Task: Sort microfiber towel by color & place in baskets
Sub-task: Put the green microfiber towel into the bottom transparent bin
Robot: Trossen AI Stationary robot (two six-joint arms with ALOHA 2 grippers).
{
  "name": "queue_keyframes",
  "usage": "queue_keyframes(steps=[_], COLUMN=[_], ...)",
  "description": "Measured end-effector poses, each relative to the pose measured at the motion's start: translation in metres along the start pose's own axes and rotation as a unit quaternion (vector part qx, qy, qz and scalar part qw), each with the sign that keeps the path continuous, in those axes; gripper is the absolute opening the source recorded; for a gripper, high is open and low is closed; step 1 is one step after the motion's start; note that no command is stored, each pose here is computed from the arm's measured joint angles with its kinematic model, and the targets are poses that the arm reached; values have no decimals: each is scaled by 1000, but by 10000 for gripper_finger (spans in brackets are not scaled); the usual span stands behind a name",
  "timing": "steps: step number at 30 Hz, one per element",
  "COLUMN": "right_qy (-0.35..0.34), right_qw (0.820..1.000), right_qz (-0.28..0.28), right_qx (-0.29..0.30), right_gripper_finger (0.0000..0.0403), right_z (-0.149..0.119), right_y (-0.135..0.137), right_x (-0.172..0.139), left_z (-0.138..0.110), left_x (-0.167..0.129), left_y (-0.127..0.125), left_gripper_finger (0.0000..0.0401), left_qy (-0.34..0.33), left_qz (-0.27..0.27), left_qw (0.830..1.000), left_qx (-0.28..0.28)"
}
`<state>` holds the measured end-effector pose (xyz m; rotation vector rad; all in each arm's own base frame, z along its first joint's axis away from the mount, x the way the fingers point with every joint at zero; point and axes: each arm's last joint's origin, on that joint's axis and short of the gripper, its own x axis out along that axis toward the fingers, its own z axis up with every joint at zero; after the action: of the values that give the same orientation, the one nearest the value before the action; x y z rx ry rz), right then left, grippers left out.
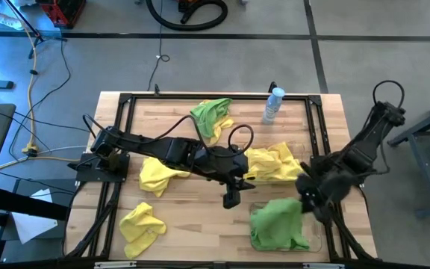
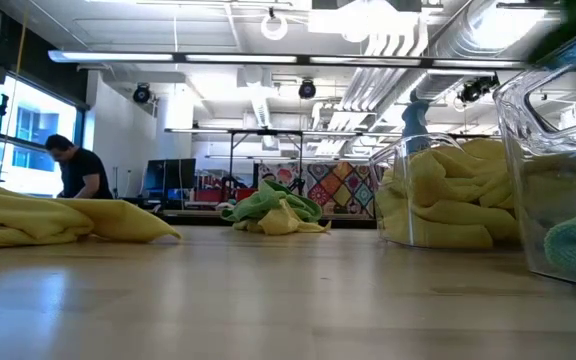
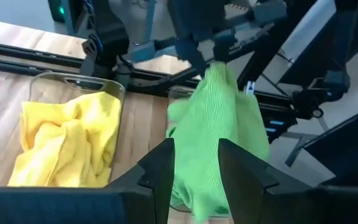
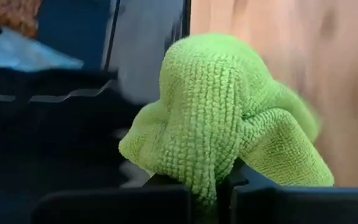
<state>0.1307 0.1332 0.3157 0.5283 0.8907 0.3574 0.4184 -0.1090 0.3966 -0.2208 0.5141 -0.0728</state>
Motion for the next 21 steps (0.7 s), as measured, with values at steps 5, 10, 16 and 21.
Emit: queue_keyframes(steps=[5,10,16,21], right_qy=[142,241,159,88], right_qw=[984,953,970,989], right_qz=[18,-55,-117,-83], right_qx=[110,177,142,91], right_gripper_finger=[2,2,3,4], right_z=[-30,-49,-47,-37], right_y=[6,-2,-11,-1], right_x=[-9,-15,-15,-5], left_z=[-3,-5,-5,-5], left_x=[0,0,0,0], left_y=[1,1,1,2], left_gripper_finger=[113,113,113,113], left_qy=[17,25,24,22], left_qz=[1,4,8,14], left_qw=[1000,1000,1000,1000], left_qx=[1,-7,-7,-7])
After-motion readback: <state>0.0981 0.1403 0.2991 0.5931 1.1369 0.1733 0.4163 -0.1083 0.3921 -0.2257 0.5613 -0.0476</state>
